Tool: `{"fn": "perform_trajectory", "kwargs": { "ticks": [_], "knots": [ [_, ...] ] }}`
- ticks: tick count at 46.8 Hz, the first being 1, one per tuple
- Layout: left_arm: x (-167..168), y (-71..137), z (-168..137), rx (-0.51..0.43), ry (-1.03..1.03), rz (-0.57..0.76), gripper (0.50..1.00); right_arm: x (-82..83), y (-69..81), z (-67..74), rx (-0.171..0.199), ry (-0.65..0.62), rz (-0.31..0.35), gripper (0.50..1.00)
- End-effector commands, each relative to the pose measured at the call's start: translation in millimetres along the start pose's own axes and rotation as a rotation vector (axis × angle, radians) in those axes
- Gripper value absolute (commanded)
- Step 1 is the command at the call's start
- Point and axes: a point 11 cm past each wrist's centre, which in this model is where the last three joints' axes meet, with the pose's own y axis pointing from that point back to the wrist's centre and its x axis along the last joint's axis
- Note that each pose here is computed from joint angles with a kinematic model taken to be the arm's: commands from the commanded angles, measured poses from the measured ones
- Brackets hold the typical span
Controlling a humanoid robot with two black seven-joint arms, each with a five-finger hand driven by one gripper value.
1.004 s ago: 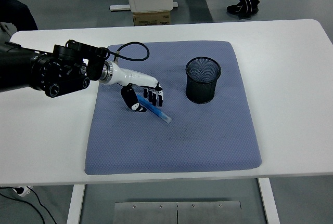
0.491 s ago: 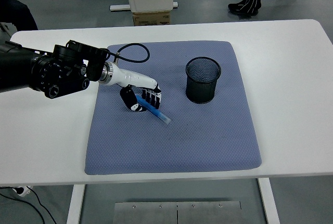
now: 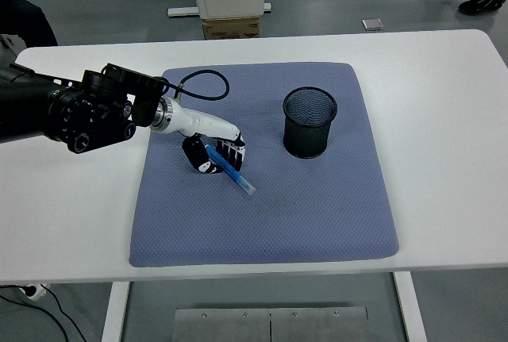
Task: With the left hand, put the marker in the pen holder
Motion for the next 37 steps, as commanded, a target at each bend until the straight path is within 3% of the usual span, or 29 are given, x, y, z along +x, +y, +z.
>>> {"fn": "perform_trajectory", "kwargs": {
  "ticks": [1,9,22,37],
  "knots": [
    [0.5,0.3,-0.1,0.001,-0.001,0.001,0.537,0.0,0.0,0.0,0.000,0.000,0.000,1.000],
    [-1.0,-0.4,0.1,0.002,-0.018,-0.007,0.505,0.0,0.0,0.0,0.000,0.000,0.000,1.000],
    [-1.7,-0.5,1.2,-0.003,-0.030,-0.015,0.519,0.0,0.0,0.0,0.000,0.000,0.000,1.000],
    [1.3,4.0,-1.2,0.003,-0.026,-0.007,0.500,0.0,0.0,0.0,0.000,0.000,0.000,1.000]
  ]
}}
